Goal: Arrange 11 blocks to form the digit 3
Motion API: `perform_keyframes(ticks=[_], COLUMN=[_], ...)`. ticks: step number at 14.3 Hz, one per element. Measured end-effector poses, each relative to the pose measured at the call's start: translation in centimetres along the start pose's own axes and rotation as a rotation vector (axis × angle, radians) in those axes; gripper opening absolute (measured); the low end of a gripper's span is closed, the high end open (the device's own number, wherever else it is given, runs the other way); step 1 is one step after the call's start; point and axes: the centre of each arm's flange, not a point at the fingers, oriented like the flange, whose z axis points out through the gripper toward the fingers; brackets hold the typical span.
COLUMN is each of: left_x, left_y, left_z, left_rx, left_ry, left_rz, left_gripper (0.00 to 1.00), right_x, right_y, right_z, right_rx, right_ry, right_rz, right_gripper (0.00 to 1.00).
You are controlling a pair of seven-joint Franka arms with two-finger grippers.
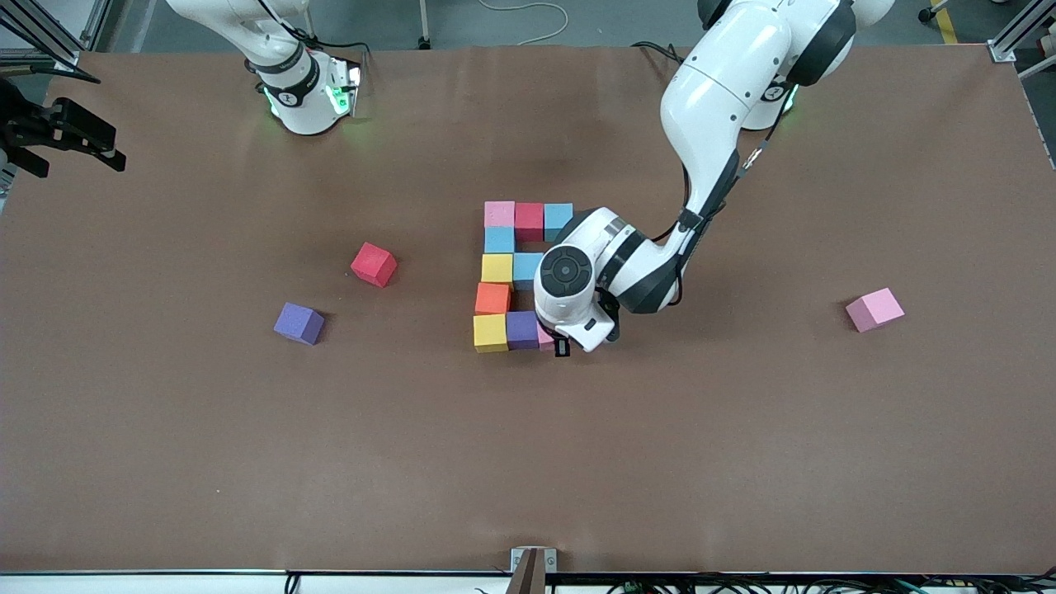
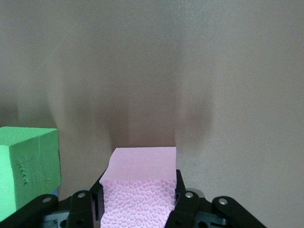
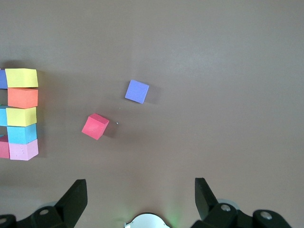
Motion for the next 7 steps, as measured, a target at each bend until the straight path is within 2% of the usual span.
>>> perform_keyframes(ticks=[3,4,7], left_x=[0.02,0.08,0.45], left_y=[0.04,0.11,0.94], left_z=[-0.02,-0.05,-0.89], left_rx=[-0.001,-0.001,-0.018], left_ry=[0.000,0.000,-0.008], left_rz=[-0.001,-0.002,0.014], left_gripper=[0.54,0.59,0.89], right_x=[0.00,0.00,0.00], right_y=[0.00,0.00,0.00], right_z=[0.00,0.00,0.00], right_rx=[0.000,0.000,0.000], right_ry=[0.000,0.000,0.000], right_rz=[0.000,0.000,0.000], right_gripper=[1.00,1.00,1.00])
